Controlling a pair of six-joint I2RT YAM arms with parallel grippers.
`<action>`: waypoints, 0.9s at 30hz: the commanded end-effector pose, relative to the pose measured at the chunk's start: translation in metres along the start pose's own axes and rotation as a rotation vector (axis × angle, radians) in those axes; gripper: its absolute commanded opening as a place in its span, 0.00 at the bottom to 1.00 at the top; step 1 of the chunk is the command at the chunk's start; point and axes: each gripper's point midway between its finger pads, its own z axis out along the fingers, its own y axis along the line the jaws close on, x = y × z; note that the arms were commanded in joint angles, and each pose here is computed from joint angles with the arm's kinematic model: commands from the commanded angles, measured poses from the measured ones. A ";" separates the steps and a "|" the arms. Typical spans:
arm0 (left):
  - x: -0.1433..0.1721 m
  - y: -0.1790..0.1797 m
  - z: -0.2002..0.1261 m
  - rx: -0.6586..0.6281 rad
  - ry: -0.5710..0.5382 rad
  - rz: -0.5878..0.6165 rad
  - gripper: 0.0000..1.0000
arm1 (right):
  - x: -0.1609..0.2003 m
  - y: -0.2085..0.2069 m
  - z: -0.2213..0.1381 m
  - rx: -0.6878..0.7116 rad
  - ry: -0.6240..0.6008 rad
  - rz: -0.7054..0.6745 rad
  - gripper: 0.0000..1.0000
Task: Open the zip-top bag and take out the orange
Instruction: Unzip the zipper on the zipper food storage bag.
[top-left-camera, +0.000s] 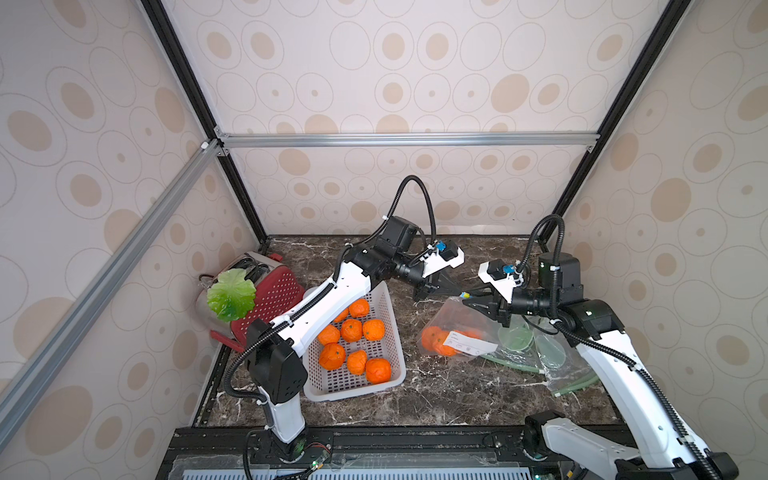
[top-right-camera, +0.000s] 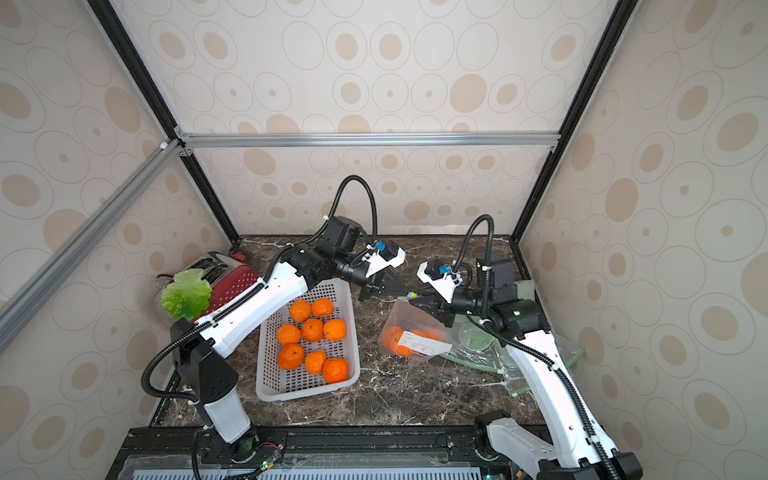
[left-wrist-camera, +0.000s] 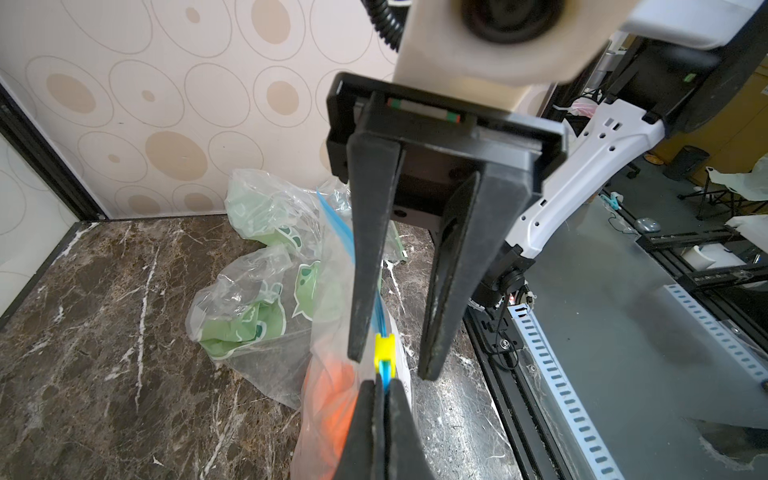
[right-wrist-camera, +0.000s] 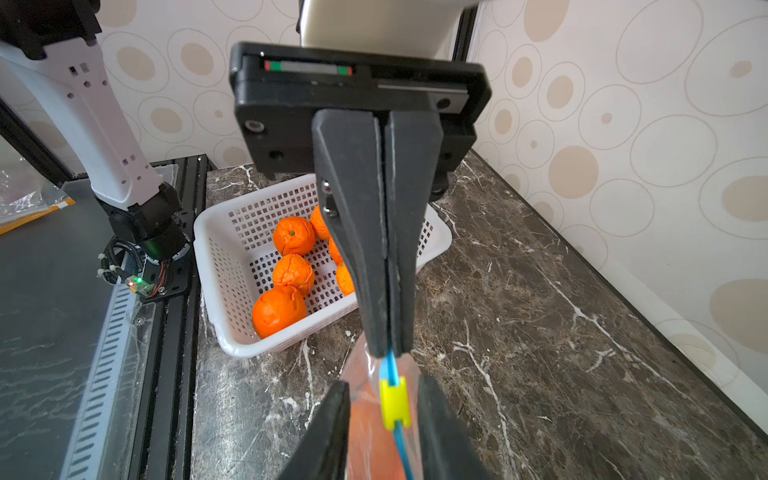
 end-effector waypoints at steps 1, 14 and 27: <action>-0.012 -0.014 -0.008 0.025 -0.025 0.066 0.00 | -0.009 0.003 -0.001 -0.010 -0.021 -0.010 0.29; -0.006 -0.020 -0.007 0.047 -0.011 0.050 0.00 | -0.003 0.005 0.005 -0.051 0.007 0.014 0.18; -0.024 0.023 -0.029 -0.212 -0.005 0.073 0.00 | -0.010 0.010 -0.008 -0.010 0.022 -0.031 0.00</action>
